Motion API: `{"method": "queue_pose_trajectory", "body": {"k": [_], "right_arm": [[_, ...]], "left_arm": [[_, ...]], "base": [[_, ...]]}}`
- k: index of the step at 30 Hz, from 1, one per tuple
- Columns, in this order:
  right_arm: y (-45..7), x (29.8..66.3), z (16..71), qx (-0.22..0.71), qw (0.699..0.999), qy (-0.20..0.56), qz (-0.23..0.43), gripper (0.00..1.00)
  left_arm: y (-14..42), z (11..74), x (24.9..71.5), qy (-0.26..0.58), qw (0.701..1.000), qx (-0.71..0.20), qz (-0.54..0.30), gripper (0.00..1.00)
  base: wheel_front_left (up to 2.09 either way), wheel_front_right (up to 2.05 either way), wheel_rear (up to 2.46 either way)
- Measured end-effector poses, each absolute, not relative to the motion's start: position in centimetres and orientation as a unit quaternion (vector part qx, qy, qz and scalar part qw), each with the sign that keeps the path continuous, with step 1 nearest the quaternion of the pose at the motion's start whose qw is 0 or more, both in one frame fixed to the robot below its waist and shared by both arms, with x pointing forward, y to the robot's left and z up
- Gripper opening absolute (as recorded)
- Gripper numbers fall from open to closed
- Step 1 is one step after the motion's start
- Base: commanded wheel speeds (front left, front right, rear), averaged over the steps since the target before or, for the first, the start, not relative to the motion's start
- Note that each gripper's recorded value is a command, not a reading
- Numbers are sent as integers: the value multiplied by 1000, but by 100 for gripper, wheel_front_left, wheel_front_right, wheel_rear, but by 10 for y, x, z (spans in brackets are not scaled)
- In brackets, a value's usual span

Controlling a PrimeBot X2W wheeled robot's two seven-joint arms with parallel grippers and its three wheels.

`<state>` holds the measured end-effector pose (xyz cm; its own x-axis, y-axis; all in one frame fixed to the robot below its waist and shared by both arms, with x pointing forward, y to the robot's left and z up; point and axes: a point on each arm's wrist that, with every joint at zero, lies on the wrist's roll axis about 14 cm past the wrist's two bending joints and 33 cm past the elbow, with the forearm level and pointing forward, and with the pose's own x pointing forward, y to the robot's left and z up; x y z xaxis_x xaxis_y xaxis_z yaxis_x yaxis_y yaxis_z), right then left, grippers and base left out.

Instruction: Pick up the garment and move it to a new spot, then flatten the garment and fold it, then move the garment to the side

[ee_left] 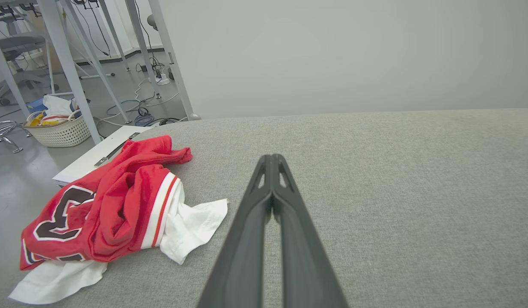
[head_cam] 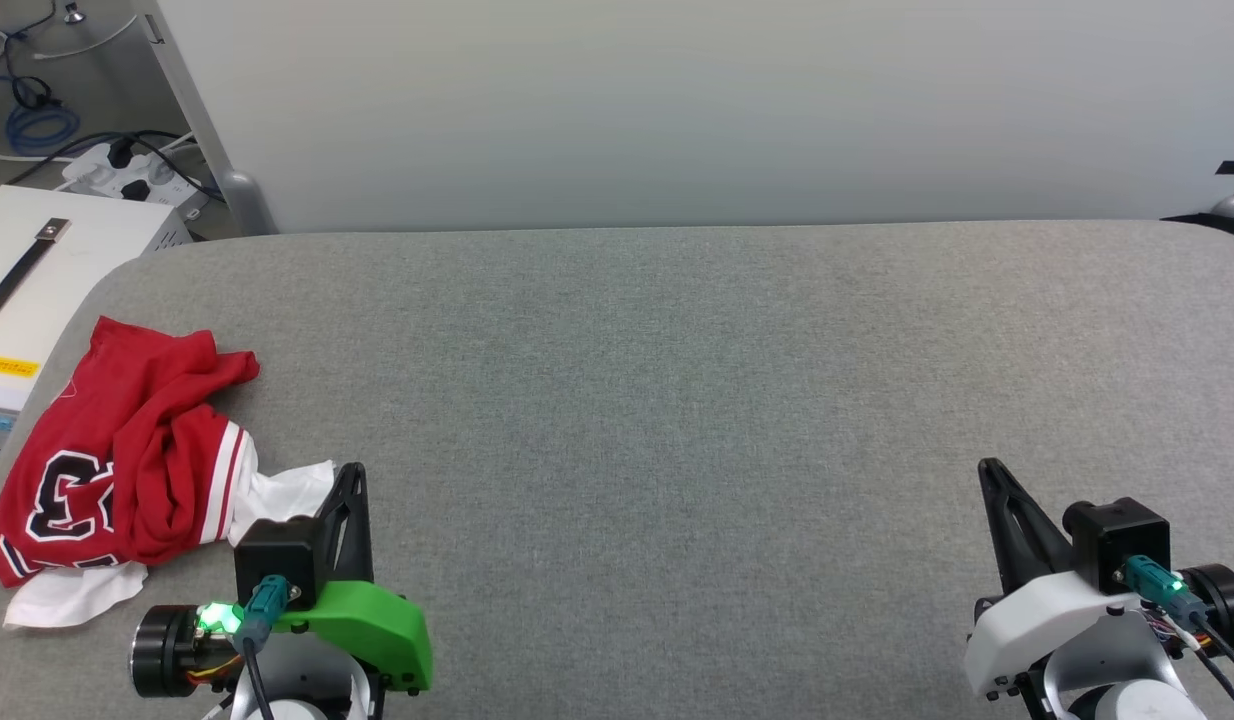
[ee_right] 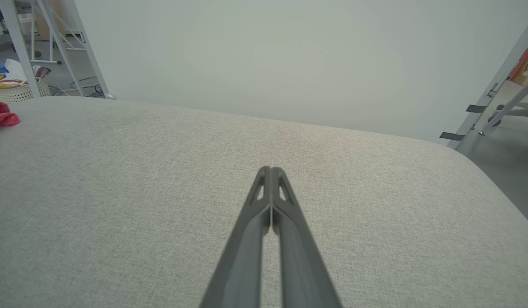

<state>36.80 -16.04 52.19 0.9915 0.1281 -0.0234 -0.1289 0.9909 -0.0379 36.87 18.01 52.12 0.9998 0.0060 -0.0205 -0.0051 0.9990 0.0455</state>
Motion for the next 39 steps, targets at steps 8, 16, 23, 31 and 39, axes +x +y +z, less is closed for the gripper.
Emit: {"method": "queue_pose_trajectory", "body": {"k": [8,16,23,31,39], "right_arm": [[-160,368,522,-20,998,10,64,0],[-160,368,522,-20,998,10,64,0],[-160,368,522,-19,998,11,64,100],[-159,368,521,-12,998,9,66,100],[-159,367,522,-2,998,3,66,100]], "left_arm": [[180,521,369,10,1000,23,3,0],[180,521,369,10,1000,23,3,0],[180,521,368,11,1000,23,3,100],[179,520,368,10,1000,18,1,100],[176,520,368,5,1000,10,-4,100]], "base": [[0,0,0],[0,0,0],[0,0,0],[0,0,0],[0,0,0]]}}
